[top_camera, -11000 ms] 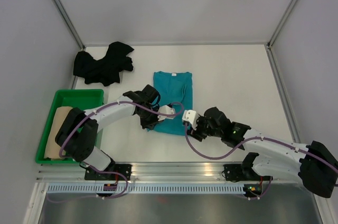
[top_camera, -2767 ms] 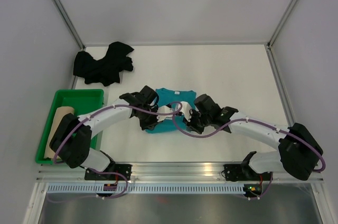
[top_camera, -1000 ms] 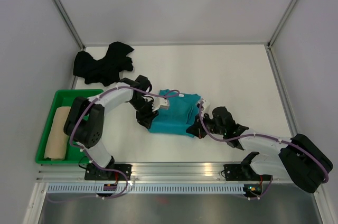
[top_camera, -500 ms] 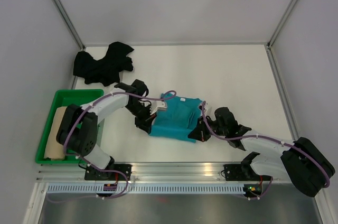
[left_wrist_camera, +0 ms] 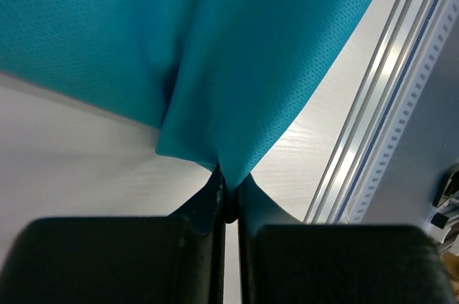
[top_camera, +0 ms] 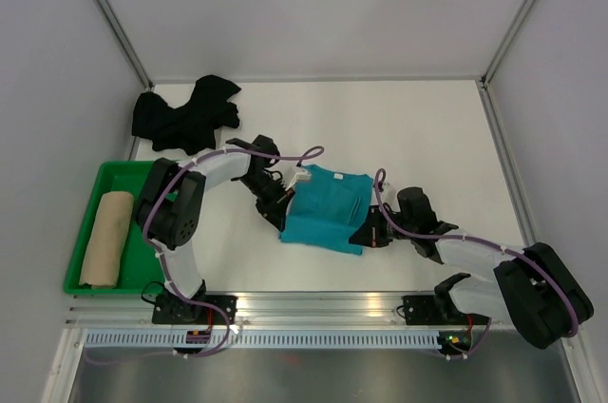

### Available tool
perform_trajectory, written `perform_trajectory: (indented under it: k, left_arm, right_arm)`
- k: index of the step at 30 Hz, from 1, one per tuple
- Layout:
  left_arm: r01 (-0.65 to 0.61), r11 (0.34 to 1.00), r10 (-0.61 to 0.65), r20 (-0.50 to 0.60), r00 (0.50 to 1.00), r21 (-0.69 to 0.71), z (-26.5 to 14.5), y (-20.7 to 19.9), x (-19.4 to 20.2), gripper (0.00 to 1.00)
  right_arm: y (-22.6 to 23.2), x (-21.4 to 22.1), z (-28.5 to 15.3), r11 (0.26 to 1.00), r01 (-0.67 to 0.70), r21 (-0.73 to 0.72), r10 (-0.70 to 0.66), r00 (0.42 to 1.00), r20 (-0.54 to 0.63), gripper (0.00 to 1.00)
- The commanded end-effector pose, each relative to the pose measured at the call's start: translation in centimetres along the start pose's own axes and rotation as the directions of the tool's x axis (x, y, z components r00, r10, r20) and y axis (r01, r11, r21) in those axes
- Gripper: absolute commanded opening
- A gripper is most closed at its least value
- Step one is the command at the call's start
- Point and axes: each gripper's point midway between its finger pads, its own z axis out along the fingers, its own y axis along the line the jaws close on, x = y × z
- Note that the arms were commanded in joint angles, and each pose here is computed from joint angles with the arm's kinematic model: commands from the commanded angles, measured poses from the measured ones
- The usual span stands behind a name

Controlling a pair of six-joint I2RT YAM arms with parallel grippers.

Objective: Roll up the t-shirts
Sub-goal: Roll the tshirt

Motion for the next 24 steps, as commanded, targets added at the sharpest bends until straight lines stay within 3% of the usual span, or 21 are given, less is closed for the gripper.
perform_trajectory:
  k: [1,4,10,17,24]
  left_arm:
    - [0.037,0.999,-0.036,0.041,0.998,-0.029,-0.4,0.9,-1.7,0.13]
    - [-0.017,1.0,0.018,0.084,0.996,-0.011,-0.8,0.1,-2.4,0.38]
    - [-0.173,0.985,0.172,0.216,0.961,-0.015,-1.1,-1.9,-2.7,0.64]
    - [-0.173,0.983,0.182,0.266,0.947,-0.056,0.2,-0.8,-3.5,0.6]
    - [-0.145,0.987,0.157,0.258,0.953,-0.065,0.7,0.4,-4.2,0.38]
  right_arm:
    - [-1.3,0.6,-0.1,0.997,-0.073,0.02,0.073,0.997,-0.019,0.0]
    - [-1.4,0.3,-0.2,0.998,-0.055,0.023,0.056,0.998,-0.02,0.0]
    - [-0.9,-0.3,-0.3,1.0,-0.024,0.009,0.024,1.0,-0.005,0.0]
    - [-0.9,-0.6,-0.1,1.0,0.005,0.002,-0.005,1.0,-0.002,0.0]
    - [-1.2,-0.9,0.5,1.0,0.023,-0.003,-0.023,1.0,-0.017,0.0]
